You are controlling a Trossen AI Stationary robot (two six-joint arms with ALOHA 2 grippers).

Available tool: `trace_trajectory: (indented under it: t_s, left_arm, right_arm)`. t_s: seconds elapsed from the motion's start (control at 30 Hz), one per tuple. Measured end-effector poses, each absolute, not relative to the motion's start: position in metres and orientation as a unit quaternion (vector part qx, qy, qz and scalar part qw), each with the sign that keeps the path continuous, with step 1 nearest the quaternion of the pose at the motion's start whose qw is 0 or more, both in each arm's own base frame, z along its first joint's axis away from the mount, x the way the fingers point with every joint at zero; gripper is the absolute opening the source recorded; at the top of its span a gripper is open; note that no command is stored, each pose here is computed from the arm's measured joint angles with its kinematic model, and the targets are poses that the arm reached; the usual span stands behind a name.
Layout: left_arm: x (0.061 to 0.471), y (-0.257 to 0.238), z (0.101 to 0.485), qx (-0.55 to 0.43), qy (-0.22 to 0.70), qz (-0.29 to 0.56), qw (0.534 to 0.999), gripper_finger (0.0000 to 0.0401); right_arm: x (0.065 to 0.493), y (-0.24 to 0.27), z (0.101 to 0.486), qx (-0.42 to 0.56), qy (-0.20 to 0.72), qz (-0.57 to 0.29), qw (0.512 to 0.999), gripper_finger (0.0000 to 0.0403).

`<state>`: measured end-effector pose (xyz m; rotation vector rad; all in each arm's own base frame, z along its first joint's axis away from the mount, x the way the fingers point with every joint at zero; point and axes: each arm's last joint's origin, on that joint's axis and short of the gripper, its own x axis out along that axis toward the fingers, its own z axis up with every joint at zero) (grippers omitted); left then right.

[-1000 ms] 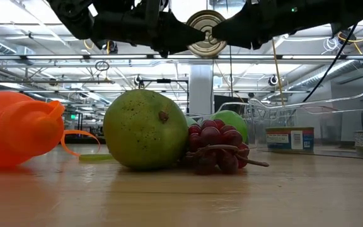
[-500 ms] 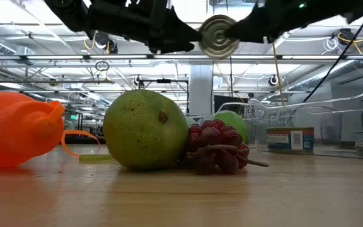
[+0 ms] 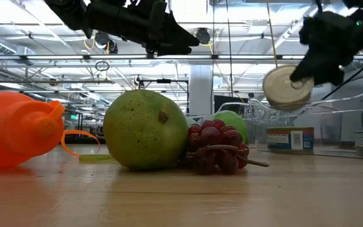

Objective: Pick & Place Food Item
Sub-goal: Put the blue tuna can into the bottom transparent bin

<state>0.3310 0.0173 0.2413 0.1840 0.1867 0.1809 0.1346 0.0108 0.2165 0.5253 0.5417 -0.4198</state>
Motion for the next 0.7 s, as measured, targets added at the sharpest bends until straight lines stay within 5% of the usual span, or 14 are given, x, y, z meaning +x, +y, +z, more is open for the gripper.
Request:
trace_trajectory:
  t_s: [0.6,0.7]
  left_arm:
    - [0.331,0.022,0.242,0.091,0.091,0.097,0.987,0.0335]
    - [0.331,0.022,0.241,0.09,0.094,0.097,0.987,0.0335]
  right_arm:
    - [0.142,0.013,0.189,0.292,0.26,-0.181,0.902,0.0184]
    - [0.143,0.013,0.189,0.283,0.263,-0.174,0.906,0.0222]
